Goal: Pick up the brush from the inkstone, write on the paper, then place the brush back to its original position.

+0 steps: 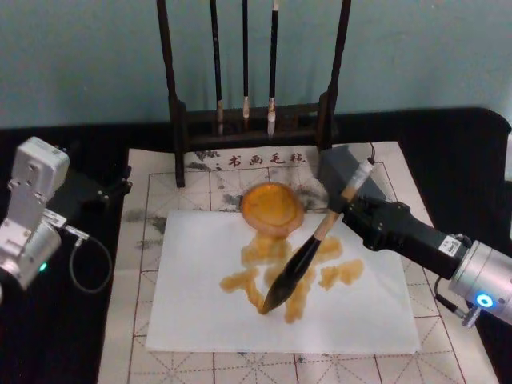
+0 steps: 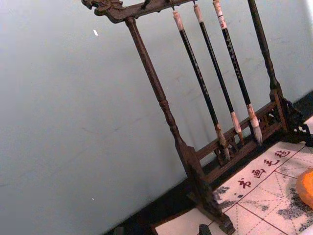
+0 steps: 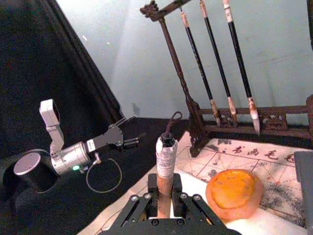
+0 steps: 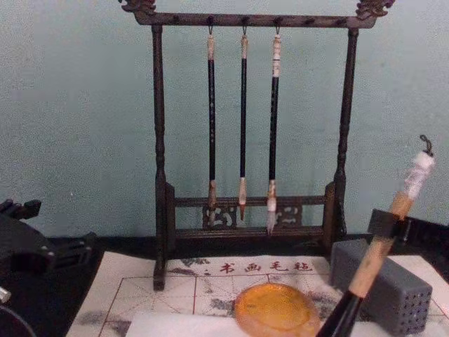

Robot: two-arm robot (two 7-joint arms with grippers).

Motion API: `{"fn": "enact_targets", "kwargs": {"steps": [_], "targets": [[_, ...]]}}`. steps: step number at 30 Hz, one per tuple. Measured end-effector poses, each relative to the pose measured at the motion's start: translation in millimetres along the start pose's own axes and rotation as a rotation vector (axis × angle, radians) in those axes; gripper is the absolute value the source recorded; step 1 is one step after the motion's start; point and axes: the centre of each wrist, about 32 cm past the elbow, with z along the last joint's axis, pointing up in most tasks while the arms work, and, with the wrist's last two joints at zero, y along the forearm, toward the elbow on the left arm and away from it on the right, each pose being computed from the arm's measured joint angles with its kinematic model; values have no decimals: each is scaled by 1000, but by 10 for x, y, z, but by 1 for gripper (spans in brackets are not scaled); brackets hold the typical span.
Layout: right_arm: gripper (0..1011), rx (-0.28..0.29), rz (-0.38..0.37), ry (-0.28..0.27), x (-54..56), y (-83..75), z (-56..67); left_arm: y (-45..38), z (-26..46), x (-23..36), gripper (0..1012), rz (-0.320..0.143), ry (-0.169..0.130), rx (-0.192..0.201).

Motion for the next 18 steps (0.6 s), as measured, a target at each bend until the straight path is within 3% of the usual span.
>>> {"fn": "enact_targets", "kwargs": {"steps": [11,18], "targets": [[179,49,-6,-12,21,30,70,0,0,0,1001,0,0,0],[179,119,-26,18,99,99,153,0,0,0,1001,0,0,0]]}}
